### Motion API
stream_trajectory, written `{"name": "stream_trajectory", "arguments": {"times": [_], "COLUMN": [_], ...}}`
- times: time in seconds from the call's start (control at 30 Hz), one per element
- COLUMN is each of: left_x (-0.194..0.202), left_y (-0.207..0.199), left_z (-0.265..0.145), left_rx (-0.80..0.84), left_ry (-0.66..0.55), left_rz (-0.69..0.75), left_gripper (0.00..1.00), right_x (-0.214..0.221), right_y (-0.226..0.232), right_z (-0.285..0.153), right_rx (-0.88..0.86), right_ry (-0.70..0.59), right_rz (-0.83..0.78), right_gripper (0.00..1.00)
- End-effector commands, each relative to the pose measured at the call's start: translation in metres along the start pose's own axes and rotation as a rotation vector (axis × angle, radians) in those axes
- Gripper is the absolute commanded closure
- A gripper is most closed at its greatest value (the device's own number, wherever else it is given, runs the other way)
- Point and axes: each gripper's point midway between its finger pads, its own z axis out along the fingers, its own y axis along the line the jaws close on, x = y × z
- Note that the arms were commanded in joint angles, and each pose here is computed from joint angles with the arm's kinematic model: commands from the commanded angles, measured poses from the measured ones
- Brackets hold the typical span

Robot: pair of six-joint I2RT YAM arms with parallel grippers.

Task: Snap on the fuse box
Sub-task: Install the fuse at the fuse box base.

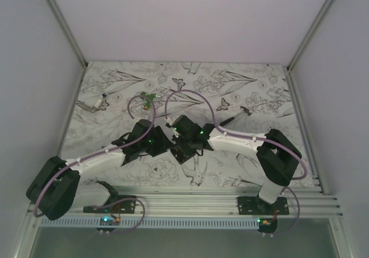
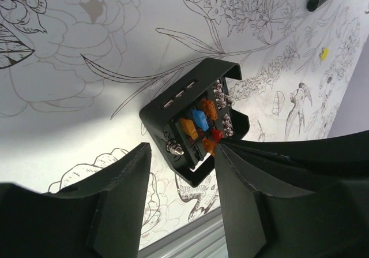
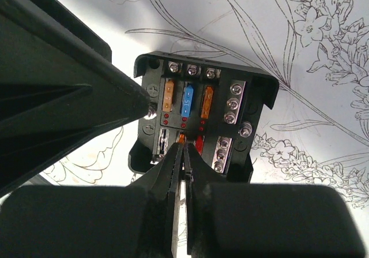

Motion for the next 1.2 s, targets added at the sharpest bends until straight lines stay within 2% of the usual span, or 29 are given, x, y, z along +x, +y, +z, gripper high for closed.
{"name": "stream_trajectory", "arguments": {"times": [0.0, 0.2, 0.8, 1.17], "left_x": [0.005, 0.011, 0.010, 0.016], "left_y": [0.010, 0.014, 0.011, 0.012], "left_z": [-0.001, 0.009, 0.022, 0.027], "left_rx": [-0.035, -0.062, -0.071, -0.071], "left_ry": [0.022, 0.068, 0.085, 0.091], "left_rz": [0.028, 0.035, 0.036, 0.024], "left_gripper": [0.49, 0.52, 0.80, 0.84], "right_x": [-0.006, 0.005, 0.043, 0.052], "right_y": [0.002, 0.002, -0.014, -0.017], "right_z": [-0.002, 0.008, 0.032, 0.054], "right_rx": [-0.016, -0.012, 0.095, 0.136], "right_ry": [-0.021, 0.041, 0.239, 0.309], "right_rz": [0.030, 0.030, -0.010, -0.035], "right_gripper": [0.93, 0.98, 1.00, 1.00]}}
